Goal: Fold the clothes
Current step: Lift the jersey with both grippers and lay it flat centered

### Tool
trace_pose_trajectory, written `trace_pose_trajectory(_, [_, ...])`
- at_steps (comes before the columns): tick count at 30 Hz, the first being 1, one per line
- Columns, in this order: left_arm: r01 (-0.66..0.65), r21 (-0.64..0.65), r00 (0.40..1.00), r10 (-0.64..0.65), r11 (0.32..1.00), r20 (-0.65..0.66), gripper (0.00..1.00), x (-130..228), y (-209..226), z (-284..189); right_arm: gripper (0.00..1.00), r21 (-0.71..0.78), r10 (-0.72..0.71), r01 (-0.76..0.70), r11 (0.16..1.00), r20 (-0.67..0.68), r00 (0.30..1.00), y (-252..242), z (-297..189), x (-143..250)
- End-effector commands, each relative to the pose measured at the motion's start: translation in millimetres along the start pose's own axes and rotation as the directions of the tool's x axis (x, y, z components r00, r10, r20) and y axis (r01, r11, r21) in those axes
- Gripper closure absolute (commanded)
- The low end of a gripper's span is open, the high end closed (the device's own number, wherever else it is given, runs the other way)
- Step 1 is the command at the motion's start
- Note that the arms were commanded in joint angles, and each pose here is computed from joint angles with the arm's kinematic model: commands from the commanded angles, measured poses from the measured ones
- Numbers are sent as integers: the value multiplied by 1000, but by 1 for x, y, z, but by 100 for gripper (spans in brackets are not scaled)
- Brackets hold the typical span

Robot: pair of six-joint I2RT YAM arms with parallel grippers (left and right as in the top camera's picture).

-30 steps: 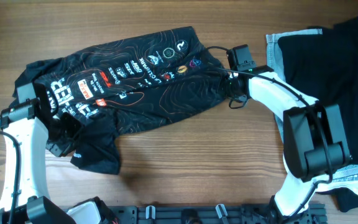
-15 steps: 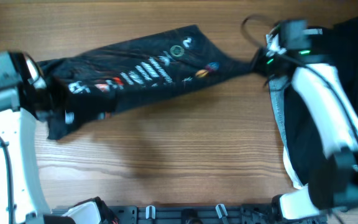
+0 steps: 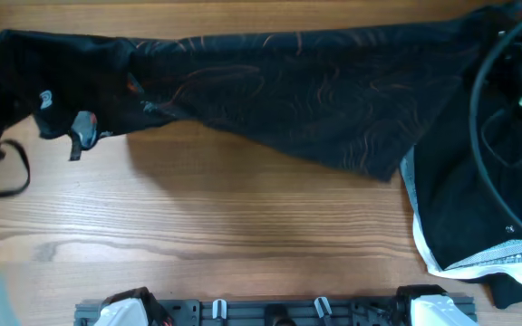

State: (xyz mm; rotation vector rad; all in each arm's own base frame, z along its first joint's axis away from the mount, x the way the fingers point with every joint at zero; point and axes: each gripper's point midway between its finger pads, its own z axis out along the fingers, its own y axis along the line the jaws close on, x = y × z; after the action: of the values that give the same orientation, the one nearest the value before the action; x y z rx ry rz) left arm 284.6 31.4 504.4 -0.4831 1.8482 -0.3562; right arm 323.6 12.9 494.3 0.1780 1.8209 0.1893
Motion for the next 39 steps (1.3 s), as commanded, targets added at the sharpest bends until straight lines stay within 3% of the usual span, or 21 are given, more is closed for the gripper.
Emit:
trace_pose_trajectory(1, [-14, -2, 1000, 14, 1000, -24, 96, 0, 2, 15, 96, 84, -34, 35, 996, -10, 999, -14, 16, 0])
trace_pose_trajectory(4, [-2, -21, 996, 0, 1000, -95, 96, 8, 11, 51, 96, 83, -76, 85, 993, -103, 992, -16, 56, 20])
trace_pose_trajectory(9, [-44, -32, 966, 34, 999, -258, 96, 39, 30, 159, 96, 106, -67, 97, 990, -253, 965, -28, 153, 71])
trace_pose_trajectory(13, [-119, -27, 962, 109, 993, -251, 96, 53, 39, 247, 96, 101, -43, 62, 993, -185, 982, -29, 225, 79])
trace_pose_trajectory(16, [-125, 24, 980, 127, 992, -153, 96, 42, 31, 292, 96, 72, -7, 8, 997, -18, 1000, -21, 241, 44])
trace_pose_trajectory(20, [-42, 129, 996, 31, 991, 80, 96, -15, 0, 294, 96, 11, 32, -36, 999, 251, 967, -4, 219, -39])
trace_pose_trajectory(24, [-67, 245, 950, -13, 967, 312, 96, -93, -43, 249, 96, 11, 48, -59, 998, 428, 903, 1, 174, -111])
trace_pose_trajectory(27, [-119, 290, 903, -18, 950, 428, 96, -137, -70, 201, 96, 43, 23, -48, 998, 459, 888, -7, 157, -129])
trace_pose_trajectory(29, [-115, 288, 908, -17, 951, 418, 96, -141, -75, 187, 96, 70, 11, -43, 997, 407, 913, -14, 161, -117])
trace_pose_trajectory(31, [-89, 254, 940, -4, 963, 342, 96, -125, -67, 189, 96, 106, -19, -15, 994, 310, 950, -21, 169, -94])
trace_pose_trajectory(33, [-48, 192, 983, 13, 980, 183, 96, -87, -48, 202, 96, 147, -41, 18, 989, 152, 988, -30, 182, -54])
trace_pose_trajectory(35, [13, 97, 998, -6, 995, -69, 96, -26, -24, 214, 96, 224, -40, 47, 973, -38, 998, -49, 191, -5])
trace_pose_trajectory(37, [-9, -1, 959, 8, 1000, -283, 96, 30, 1, 214, 96, 252, -31, 82, 964, -201, 979, -59, 195, 39])
trace_pose_trajectory(39, [-23, -135, 844, -53, 991, -534, 96, 96, 35, 203, 96, 269, -6, 129, 954, -415, 910, -71, 193, 99])
